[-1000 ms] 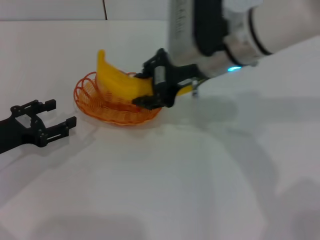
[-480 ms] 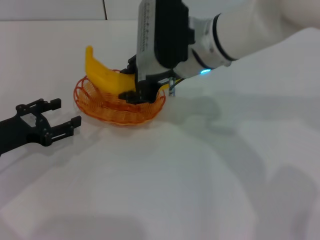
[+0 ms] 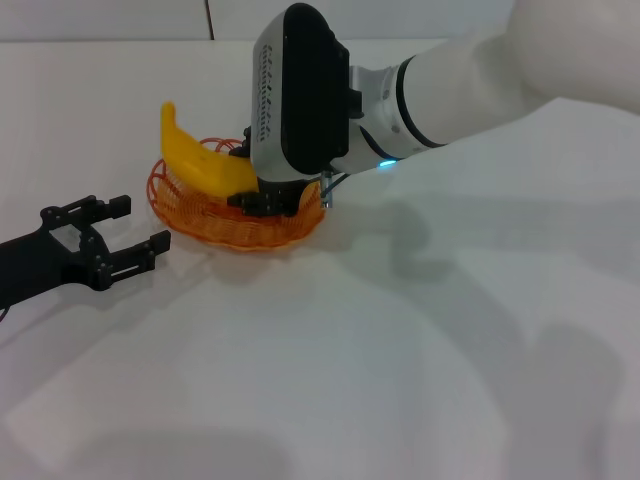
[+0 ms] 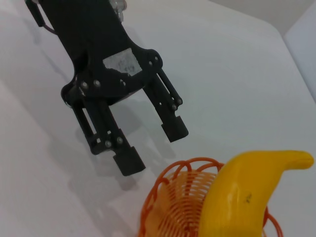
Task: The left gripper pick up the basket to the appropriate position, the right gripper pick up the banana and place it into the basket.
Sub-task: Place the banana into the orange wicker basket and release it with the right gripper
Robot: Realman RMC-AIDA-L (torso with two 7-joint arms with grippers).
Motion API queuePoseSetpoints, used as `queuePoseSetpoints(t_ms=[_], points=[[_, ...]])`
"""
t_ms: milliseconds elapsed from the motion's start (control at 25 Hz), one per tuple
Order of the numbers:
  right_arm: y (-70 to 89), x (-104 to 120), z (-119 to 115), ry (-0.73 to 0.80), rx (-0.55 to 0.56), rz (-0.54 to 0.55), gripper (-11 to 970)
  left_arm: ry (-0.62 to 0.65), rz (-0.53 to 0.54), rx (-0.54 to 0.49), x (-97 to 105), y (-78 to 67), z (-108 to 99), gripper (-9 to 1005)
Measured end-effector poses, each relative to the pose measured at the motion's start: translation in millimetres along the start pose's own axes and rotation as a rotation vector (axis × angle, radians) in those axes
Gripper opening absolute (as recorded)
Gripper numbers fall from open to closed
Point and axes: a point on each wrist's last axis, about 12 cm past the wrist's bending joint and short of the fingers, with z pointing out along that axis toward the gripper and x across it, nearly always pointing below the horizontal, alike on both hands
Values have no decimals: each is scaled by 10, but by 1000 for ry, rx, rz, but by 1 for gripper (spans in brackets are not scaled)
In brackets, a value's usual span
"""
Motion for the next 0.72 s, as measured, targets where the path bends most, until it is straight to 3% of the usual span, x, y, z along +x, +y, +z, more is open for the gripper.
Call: queuePoseSetpoints(t_ms=[640, 720], points=[[-37, 3, -17, 5, 6, 47, 493, -6, -1, 11, -2, -19, 1, 760], [-39, 10, -19, 4, 7, 50, 575, -5, -3, 10, 4, -21, -4, 760]])
